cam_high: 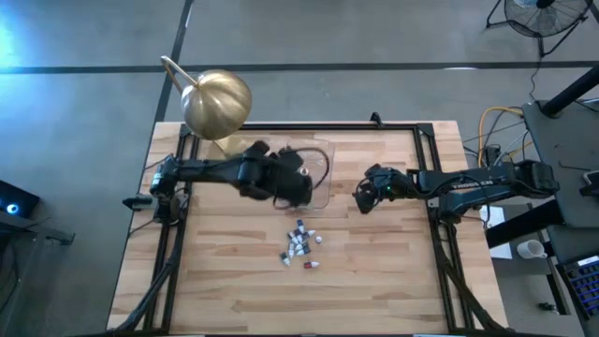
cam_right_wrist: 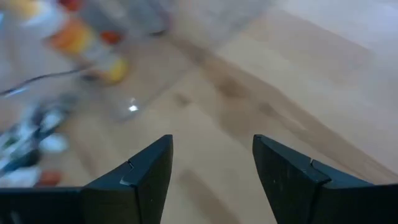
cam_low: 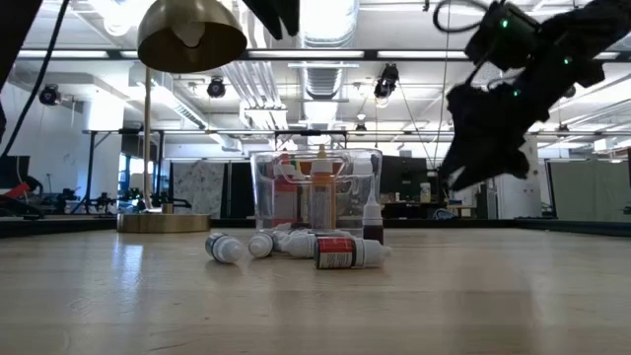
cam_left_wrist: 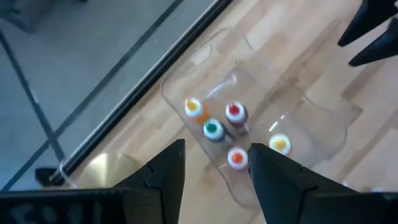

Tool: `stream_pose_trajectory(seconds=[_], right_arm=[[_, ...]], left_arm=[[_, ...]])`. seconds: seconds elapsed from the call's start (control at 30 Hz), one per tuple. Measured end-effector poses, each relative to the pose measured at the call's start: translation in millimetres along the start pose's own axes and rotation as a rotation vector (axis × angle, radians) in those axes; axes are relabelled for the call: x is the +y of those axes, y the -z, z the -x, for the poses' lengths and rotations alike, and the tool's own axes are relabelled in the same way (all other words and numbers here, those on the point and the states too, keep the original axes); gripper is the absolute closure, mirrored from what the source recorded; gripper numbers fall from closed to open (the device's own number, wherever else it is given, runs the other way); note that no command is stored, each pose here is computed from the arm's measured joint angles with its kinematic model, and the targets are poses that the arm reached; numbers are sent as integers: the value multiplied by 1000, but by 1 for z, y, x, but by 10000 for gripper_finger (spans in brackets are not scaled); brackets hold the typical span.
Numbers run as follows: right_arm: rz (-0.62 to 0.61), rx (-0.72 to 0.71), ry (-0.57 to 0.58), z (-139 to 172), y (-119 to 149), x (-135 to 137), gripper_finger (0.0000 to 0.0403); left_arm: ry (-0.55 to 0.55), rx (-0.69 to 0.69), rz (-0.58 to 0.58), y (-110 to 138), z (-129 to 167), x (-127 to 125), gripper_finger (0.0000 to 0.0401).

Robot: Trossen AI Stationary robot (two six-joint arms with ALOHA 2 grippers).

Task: Pick & Place food coloring
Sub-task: Put the small orange food coloring bottle into the transparent bin

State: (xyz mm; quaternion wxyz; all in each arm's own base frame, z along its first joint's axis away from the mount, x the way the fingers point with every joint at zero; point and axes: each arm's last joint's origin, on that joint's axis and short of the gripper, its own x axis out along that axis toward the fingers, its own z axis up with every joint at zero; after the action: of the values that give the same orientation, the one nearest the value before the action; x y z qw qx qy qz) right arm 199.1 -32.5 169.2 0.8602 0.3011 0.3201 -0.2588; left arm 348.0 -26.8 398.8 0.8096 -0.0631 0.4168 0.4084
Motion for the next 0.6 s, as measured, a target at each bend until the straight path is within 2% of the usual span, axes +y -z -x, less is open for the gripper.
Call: stream_pose_trajectory(seconds=[0.13,0.3,0.5,0.6], right_arm=[[137,9,-63,5,3,15,188],[245,39,-116,8,15,27,188],[318,18,-199,13,23,42,188],[316,-25,-250,12,23,50,188]], left_arm=[[14,2,46,14,9,-13,252],[7,24,92,38,11,-24,252],[-37,72,161,84,9,-11,252],[24,56,230,110,9,-2,252]])
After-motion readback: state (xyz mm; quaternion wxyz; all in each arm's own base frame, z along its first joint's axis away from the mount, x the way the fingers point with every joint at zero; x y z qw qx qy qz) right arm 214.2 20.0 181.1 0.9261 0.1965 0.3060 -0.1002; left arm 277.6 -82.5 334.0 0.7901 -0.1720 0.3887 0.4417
